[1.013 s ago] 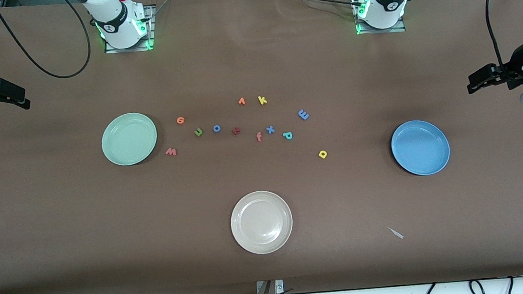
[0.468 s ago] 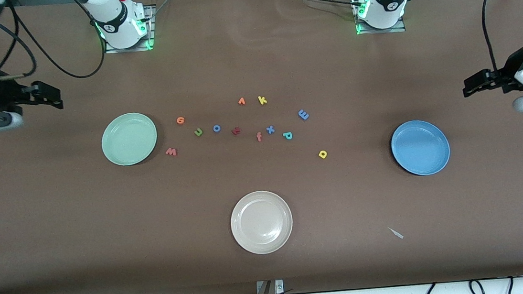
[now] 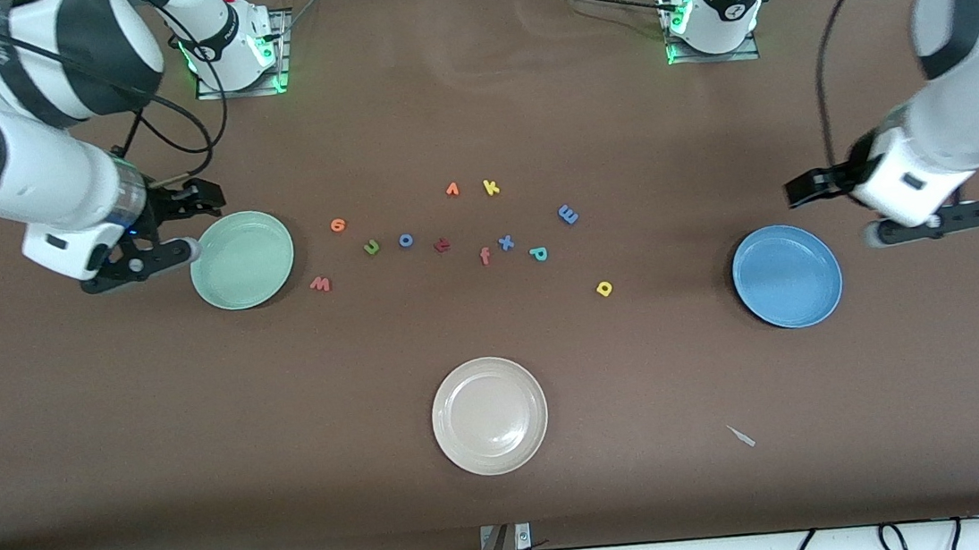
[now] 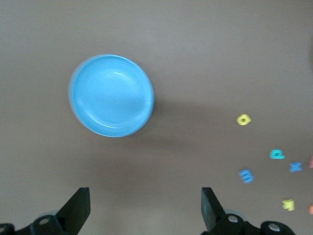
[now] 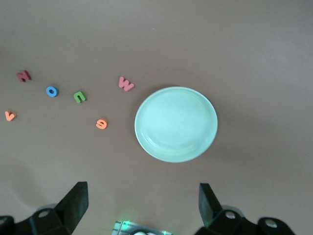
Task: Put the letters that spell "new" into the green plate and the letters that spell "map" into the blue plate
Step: 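Lower the right gripper onto the pink w while the left gripper reaches letters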
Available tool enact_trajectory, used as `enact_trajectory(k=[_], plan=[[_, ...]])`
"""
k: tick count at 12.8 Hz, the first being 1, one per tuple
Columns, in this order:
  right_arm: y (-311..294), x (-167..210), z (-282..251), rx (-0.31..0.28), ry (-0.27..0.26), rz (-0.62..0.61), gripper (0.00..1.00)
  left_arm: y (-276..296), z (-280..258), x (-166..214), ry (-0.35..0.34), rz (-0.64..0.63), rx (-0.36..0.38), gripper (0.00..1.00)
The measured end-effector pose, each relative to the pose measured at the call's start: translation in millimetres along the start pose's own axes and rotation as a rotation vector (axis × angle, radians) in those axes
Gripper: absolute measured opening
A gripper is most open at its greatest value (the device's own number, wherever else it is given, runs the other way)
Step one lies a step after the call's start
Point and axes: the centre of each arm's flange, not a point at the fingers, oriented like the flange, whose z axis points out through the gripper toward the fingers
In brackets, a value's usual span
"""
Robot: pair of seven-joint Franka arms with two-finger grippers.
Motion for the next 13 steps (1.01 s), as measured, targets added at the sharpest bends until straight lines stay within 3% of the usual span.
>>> enact_trajectory(k=[3, 7, 9, 13], plan=[[-13.5, 16.6, 53.8, -0.019, 0.053, -0.137, 1.00, 79.6, 36.6, -25.3, 0.012, -0.106, -0.006, 1.00], [-23.9, 26.6, 148.2, -0.075, 0.133, -0.402, 1.00, 127.4, 94.9, -50.6, 0.011, -0.225, -0.043, 1.00], [-26.6, 35.5, 187.5, -0.094, 0.152, -0.538, 1.00, 152.1, 131.6, -69.6, 0.037, -0.296, -0.082, 1.00], [-30.1, 57.8, 248.8, -0.147, 0.170, -0.682, 1.00, 189.2, 211.0, -115.1, 0.049, -0.402, -0.138, 1.00]])
